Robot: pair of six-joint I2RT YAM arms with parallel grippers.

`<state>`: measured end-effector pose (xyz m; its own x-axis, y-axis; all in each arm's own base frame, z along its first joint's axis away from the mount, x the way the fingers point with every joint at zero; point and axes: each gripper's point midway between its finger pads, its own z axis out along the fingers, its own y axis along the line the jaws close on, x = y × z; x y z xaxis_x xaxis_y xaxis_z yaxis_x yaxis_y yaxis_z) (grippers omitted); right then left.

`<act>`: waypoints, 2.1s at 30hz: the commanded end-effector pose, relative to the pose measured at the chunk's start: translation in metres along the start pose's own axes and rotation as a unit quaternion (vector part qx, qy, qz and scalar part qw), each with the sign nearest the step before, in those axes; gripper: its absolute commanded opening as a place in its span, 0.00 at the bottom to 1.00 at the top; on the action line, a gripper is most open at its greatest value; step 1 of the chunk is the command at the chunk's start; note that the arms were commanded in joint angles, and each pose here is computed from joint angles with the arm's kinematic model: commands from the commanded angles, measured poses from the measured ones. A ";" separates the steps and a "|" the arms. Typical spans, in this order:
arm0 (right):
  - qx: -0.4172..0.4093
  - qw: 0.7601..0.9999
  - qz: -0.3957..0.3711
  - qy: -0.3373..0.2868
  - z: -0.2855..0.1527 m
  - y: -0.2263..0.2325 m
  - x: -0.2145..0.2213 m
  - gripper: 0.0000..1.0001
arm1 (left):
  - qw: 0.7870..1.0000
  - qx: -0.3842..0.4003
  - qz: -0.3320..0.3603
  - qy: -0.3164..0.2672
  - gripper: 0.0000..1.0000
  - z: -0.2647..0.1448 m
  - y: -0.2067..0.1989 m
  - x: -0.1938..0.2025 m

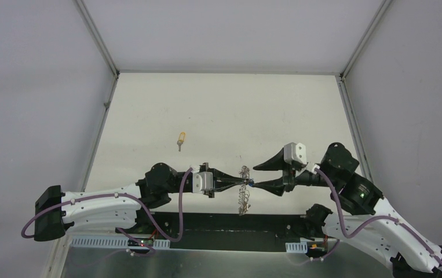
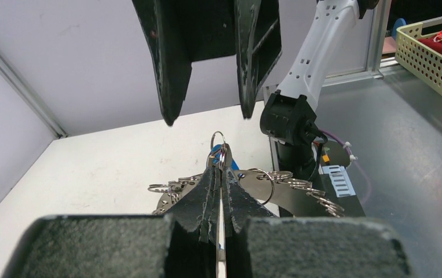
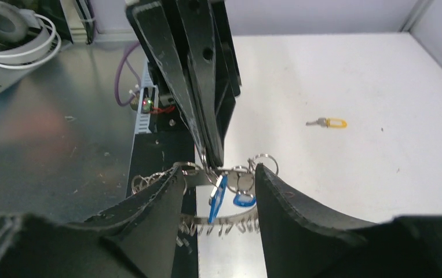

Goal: Put the keys on the keyring

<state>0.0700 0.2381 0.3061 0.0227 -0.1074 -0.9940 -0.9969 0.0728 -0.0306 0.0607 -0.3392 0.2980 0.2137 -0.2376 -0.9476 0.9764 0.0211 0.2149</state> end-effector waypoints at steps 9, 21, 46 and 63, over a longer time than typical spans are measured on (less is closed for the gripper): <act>-0.078 0.996 -0.008 -0.041 0.009 0.020 -0.028 0.38 | 0.998 -0.011 0.014 -0.060 0.00 0.002 0.004 -0.035; -0.061 0.998 0.012 -0.016 0.016 0.012 -0.002 0.33 | 0.998 -0.010 0.012 -0.062 0.00 0.002 0.004 -0.036; -0.045 0.999 0.010 -0.018 0.023 0.003 0.009 0.00 | 0.999 -0.006 0.003 -0.047 0.00 0.003 0.002 -0.028; -0.055 0.986 0.051 0.152 0.008 0.005 0.053 0.00 | 0.990 0.007 -0.005 0.142 0.38 -0.016 0.001 0.012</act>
<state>0.0645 0.2464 0.2372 -0.1375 -0.3767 -0.9161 -0.9885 -0.0066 0.1511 0.0647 -0.3302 0.2984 0.2040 -0.0715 -0.9763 0.9789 0.0227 0.2029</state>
